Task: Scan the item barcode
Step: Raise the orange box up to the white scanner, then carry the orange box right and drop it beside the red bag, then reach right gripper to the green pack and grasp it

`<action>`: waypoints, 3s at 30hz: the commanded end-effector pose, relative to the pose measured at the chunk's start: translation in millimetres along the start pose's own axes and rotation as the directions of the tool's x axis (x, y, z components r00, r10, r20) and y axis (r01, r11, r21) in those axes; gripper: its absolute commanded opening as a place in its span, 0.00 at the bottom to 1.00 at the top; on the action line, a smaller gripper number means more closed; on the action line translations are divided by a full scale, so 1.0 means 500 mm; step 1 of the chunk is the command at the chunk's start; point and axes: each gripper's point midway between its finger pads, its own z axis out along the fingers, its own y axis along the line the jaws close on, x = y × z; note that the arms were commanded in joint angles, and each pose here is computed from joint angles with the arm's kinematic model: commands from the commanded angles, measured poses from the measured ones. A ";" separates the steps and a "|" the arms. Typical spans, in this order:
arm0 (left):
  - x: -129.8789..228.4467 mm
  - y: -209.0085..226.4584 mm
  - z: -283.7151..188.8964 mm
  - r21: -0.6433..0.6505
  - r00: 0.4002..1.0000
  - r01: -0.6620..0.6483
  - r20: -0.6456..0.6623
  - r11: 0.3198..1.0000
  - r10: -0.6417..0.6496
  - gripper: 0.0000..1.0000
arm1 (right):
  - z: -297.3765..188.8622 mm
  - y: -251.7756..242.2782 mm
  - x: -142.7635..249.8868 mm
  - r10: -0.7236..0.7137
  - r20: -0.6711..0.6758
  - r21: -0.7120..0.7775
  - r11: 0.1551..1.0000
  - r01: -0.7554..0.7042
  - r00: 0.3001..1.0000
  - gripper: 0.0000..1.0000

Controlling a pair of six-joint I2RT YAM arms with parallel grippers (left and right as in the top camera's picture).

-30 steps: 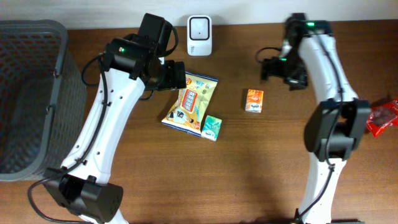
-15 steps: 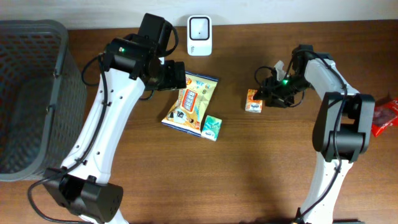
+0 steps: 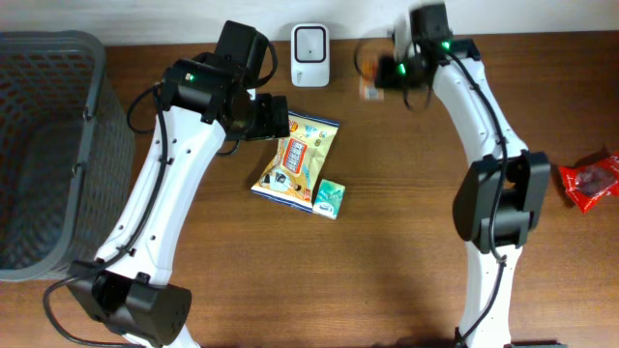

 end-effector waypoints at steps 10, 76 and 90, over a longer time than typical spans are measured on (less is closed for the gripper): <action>-0.002 0.005 0.005 -0.014 1.000 -0.014 -0.001 1.000 0.014 0.99 | 0.089 0.163 -0.174 -0.620 0.338 0.416 0.774 0.478 0.709 0.04; -0.002 0.005 0.005 -0.014 1.000 -0.014 -0.001 1.000 0.014 0.99 | -0.087 -0.007 0.444 0.041 -0.718 -0.119 0.976 -0.181 0.695 0.99; -0.002 0.005 0.005 -0.014 1.000 -0.014 -0.001 1.000 0.014 0.99 | -0.285 0.056 0.439 0.081 -0.663 0.038 0.997 -0.074 0.744 0.99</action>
